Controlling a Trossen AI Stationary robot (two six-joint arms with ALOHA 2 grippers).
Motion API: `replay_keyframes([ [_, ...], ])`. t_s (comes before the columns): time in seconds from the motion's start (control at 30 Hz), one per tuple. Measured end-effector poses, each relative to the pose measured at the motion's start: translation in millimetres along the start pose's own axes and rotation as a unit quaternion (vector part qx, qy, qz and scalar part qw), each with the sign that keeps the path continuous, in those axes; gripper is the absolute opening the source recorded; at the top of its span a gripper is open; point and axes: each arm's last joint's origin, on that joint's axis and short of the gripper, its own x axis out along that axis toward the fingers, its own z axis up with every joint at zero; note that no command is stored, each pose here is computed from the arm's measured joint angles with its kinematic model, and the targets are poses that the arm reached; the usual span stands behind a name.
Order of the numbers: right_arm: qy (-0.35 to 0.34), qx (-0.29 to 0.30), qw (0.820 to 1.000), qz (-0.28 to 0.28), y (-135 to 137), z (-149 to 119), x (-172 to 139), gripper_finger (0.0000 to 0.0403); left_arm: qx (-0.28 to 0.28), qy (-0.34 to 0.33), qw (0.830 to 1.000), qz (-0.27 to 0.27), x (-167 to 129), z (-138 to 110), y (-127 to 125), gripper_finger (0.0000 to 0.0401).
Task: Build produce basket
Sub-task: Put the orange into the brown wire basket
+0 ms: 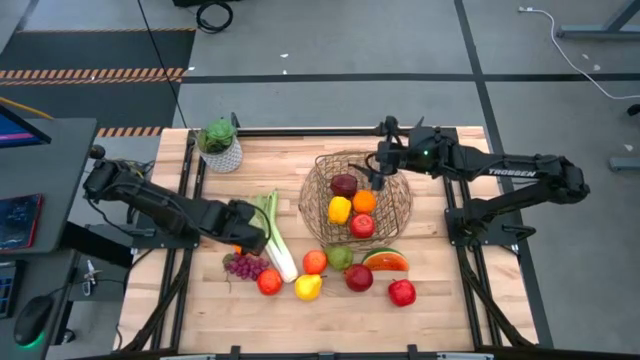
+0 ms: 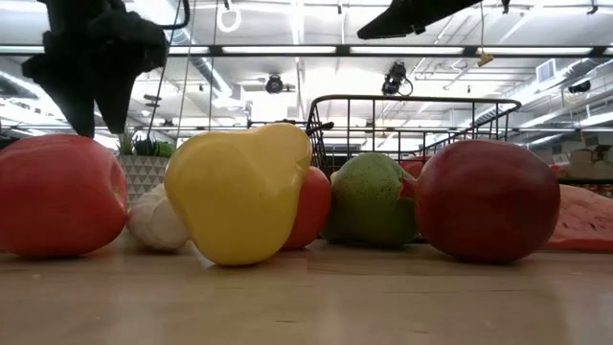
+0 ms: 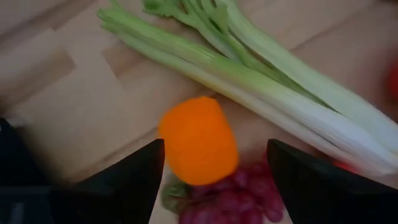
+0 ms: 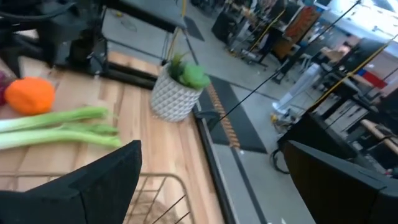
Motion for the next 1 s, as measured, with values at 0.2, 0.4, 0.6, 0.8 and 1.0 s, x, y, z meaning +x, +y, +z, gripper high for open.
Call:
replay_keyframes([
  [0.2, -0.03, 0.002, 0.999, 0.019, -3.8, 2.3, 0.5, 0.0396, -0.028, 0.0, 0.999, -0.016, -2.9, -13.8, -4.8, 0.0303],
  [0.4, -0.045, -0.007, 0.998, 0.032, -3.5, 3.9, 0.4, 0.0396, -0.065, 0.0, 0.998, -0.015, 10.3, -24.9, -1.6, 0.0336],
  [0.6, -0.056, -0.007, 0.998, 0.037, -3.7, 5.5, 0.3, 0.0396, -0.08, -0.001, 0.996, -0.027, 19.2, -23.3, -1.5, 0.0383],
  [0.8, -0.058, -0.007, 0.998, 0.04, -3.5, 5.6, 0.2, 0.0396, -0.082, 0.016, 0.996, 0.01, 20.3, -20.8, 5.8, 0.0397],
  [1.0, -0.057, -0.004, 0.998, 0.04, -3.5, 5.6, 0.2, 0.0396, -0.075, 0.005, 0.997, 0.03, 27.9, -21.5, 3.1, 0.0397],
])
